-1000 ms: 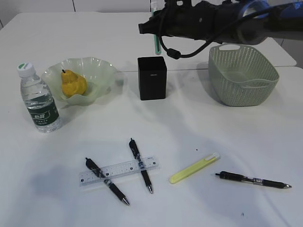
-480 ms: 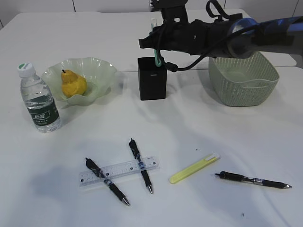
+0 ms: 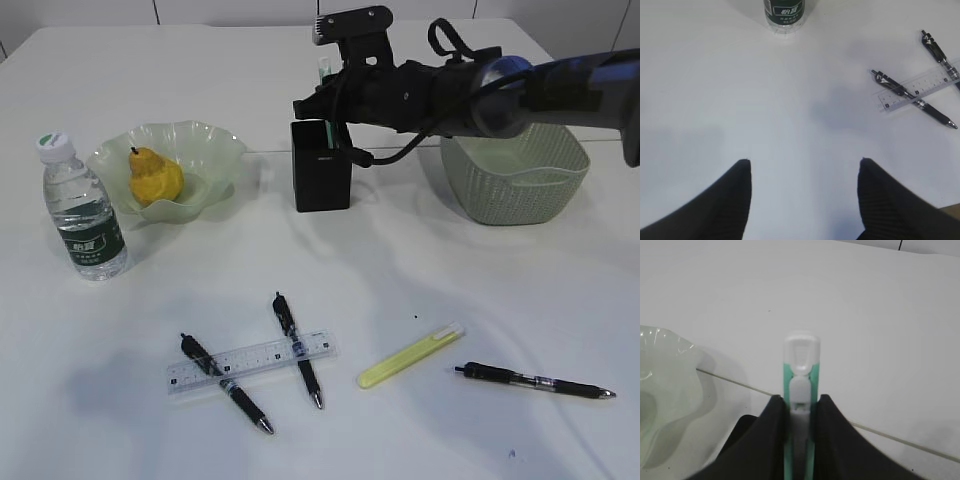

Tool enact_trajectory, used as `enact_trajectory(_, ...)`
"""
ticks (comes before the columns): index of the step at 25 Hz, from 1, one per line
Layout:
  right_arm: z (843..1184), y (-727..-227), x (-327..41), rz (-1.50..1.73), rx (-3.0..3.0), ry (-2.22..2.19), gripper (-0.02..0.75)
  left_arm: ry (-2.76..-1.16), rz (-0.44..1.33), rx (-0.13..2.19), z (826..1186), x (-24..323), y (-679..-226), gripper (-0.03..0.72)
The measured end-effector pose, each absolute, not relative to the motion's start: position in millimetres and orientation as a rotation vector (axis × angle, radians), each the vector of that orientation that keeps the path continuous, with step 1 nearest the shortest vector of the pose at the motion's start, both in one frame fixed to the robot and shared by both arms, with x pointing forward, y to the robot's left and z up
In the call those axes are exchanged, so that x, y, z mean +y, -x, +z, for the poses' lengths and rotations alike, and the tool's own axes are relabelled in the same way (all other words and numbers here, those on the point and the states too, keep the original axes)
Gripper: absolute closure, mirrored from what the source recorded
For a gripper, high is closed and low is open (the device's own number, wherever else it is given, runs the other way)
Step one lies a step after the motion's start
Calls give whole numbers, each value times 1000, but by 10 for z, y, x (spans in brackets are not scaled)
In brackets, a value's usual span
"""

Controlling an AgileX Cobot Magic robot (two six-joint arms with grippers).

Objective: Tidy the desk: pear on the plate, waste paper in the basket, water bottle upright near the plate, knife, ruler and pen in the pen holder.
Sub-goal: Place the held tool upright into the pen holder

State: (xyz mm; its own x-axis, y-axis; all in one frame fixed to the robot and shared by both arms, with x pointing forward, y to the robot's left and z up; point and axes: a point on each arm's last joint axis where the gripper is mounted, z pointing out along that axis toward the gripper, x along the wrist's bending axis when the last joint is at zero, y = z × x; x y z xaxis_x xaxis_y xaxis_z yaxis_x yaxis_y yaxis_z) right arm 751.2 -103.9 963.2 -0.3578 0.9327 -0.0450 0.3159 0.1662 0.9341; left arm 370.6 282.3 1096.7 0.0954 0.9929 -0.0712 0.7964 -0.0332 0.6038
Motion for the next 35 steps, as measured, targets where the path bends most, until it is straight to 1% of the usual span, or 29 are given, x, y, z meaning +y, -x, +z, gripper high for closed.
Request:
enact_trajectory(5,9541,-7521,-1035,1180,1802,-1197,576,-1879,514,1749,10967,2823,-3706,222)
enact_trajectory(14,9530,-7519,-1034,1176,1810,-1200,570,-1879,514,1749,10967,2823,-3706,222)
enact_trajectory(16,9528,-7518,-1034,1175,1812,-1201,554,-1879,514,1749,10967,2823,-3706,222)
enact_trajectory(21,9513,-7509,-1030,1173,1827,-1221,482,-1879,514,1749,10967,2823,-3706,222)
enact_trajectory(28,9496,-7500,-1027,1181,1835,-1263,466,-1879,514,1749,10967,2823,-3706,222)
enact_trajectory(32,9606,-7480,-1016,1188,1859,-1270,465,-1879,514,1749,10967,2823,-3706,222)
enact_trajectory(35,9797,-7463,-1002,1207,1874,-1263,465,-1879,514,1749,10967,2823,-3706,222)
